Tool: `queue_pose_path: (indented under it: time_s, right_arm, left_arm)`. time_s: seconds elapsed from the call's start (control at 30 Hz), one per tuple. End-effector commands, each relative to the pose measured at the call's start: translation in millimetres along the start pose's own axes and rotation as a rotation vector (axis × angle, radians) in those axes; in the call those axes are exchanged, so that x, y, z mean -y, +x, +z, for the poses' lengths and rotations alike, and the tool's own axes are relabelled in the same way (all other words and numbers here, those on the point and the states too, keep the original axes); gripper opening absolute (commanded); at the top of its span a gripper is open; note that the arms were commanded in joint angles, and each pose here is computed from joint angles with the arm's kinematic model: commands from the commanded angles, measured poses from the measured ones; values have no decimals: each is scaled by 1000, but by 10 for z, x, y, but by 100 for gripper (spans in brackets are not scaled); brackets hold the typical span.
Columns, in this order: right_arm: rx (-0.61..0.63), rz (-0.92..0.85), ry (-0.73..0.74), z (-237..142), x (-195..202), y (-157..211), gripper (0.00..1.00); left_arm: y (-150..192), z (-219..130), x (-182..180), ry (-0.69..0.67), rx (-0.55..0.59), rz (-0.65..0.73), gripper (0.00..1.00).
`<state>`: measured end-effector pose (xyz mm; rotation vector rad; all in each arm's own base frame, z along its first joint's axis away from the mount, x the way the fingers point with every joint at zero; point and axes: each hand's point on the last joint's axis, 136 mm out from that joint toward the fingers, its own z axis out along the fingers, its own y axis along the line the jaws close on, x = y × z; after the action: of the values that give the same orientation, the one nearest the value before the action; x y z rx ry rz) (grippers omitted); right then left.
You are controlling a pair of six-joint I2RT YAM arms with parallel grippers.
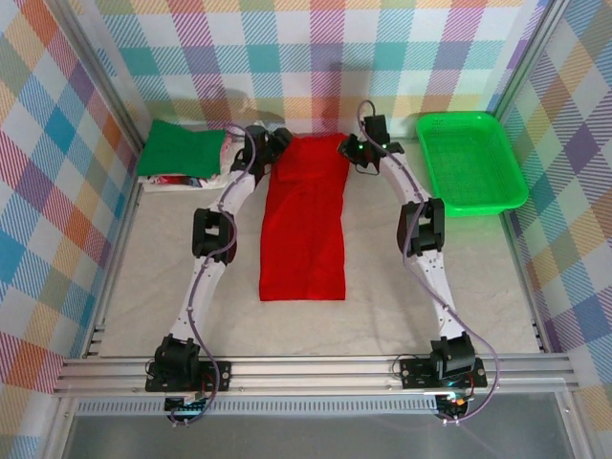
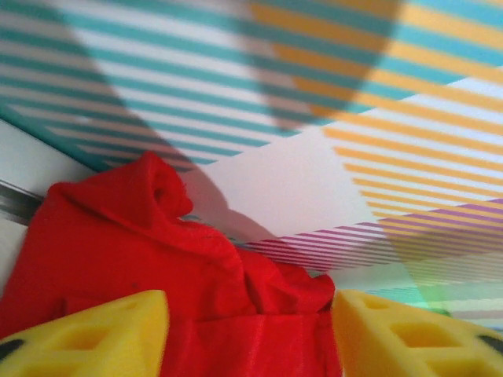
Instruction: Fold and stack the t-shirts
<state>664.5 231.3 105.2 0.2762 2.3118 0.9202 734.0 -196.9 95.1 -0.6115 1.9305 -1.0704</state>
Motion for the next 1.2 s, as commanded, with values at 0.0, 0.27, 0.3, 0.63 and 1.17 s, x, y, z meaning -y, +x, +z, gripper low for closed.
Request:
queue_pose_path:
  time_s: [0.0,0.27,0.3,0.63,1.17]
  right_arm:
    - [86,-168,-183,-1014,-1188,-429,26]
    - [-7,-287,-113,-1810,-1399,456,41]
    - [-18,-296,-137,-1927,-1369,705,43]
    - [-314,-200,-118,-2781,-421,2764,47]
    - [-484,11,-67,-2456,136,3456,46]
  left_arm:
    - [-610,-665,1268,153,37,116,68]
    - [-321,-1961,2082,99,-5,356,76]
    - [-171,-2161,2011,88,3,379,79]
    - [1519,-3766,366,-198,-351,336,56]
    - [2756,-4525,-658,-378,-717,102,51]
